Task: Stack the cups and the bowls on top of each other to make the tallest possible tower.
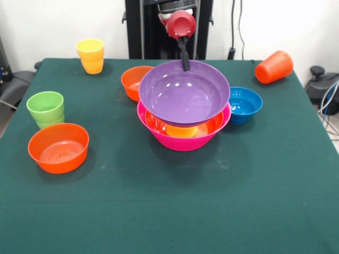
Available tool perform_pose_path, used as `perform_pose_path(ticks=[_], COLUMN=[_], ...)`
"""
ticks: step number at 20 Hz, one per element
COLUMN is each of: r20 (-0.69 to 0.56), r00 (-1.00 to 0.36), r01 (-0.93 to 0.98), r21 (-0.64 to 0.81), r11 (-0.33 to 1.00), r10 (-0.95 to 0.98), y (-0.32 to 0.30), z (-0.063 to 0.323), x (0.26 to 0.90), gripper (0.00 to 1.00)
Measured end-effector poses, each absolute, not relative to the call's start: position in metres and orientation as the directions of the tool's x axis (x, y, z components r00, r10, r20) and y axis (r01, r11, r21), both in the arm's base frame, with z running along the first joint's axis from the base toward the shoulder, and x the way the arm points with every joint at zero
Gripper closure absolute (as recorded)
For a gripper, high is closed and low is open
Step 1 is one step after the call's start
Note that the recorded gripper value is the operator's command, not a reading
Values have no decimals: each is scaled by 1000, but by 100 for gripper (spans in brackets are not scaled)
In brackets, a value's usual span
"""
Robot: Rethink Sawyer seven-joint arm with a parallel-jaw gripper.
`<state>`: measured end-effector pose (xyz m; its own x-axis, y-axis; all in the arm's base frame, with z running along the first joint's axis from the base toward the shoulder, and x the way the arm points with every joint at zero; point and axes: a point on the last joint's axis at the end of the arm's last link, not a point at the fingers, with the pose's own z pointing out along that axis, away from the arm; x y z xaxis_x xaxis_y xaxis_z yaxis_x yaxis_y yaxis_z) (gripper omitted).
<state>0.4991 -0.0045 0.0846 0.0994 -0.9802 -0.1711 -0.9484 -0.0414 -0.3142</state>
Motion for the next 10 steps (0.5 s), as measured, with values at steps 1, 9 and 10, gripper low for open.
perform_pose_path(ticks=[1,9,10], r20=[-171,-147,-140], r00=[99,119,129], r01=[-948,-947,-946], r21=[-314,-313,-313], r11=[-41,-68,-79], r10=[-980,-982,-982], y=[-5,-8,-8], z=[85,78,76], x=[499,492,490], gripper=[100,100,100])
